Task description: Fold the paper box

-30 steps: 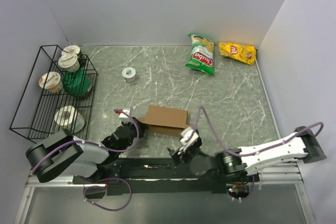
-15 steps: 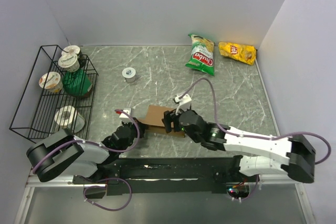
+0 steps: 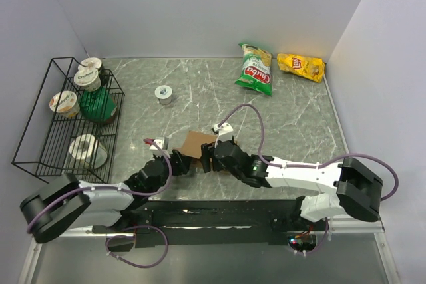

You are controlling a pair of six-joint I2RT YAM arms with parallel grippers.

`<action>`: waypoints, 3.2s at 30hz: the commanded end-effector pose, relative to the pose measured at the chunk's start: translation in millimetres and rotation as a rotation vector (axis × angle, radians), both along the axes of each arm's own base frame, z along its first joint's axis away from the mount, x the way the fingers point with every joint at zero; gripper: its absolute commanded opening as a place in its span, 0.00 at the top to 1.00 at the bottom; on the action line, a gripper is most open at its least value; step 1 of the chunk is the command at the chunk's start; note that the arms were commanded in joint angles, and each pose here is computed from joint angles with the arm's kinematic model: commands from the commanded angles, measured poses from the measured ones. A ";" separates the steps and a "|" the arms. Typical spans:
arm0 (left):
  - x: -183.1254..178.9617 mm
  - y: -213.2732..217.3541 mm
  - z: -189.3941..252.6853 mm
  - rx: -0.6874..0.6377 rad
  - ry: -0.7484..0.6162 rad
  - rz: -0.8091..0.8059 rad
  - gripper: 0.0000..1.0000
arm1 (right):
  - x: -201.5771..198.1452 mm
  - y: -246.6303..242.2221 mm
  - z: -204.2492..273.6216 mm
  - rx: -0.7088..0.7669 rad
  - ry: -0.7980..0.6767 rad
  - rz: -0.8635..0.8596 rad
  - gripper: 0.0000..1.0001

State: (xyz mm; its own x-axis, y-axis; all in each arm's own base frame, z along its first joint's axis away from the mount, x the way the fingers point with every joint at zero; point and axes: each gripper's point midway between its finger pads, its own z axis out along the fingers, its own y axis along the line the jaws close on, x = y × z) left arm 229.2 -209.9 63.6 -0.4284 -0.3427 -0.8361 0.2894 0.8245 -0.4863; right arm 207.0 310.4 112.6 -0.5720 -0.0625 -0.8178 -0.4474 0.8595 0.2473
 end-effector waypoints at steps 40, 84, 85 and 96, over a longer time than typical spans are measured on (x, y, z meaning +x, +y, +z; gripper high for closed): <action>54.3 3.1 49.4 -0.031 0.104 -0.117 0.33 | 14.1 -20.4 -53.9 -0.098 0.074 -0.084 0.24; 38.8 -5.3 -14.6 -0.002 0.326 -0.171 0.61 | 13.2 -21.5 -68.5 -0.136 0.092 -0.084 0.24; 37.4 -5.7 -15.3 -0.001 0.329 -0.177 0.61 | 13.8 -21.0 -68.2 -0.134 0.092 -0.085 0.24; 25.5 -14.8 -27.9 0.039 0.380 -0.216 0.53 | 13.5 -20.9 -69.4 -0.139 0.090 -0.084 0.24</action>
State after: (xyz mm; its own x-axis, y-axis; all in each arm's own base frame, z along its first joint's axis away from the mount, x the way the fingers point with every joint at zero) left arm 279.4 -223.1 63.7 -0.6830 -0.2686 -0.6792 0.2832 0.7598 -0.5853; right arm 224.6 296.3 59.1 -0.6239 -0.0830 -0.7771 -0.3599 0.9131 0.1914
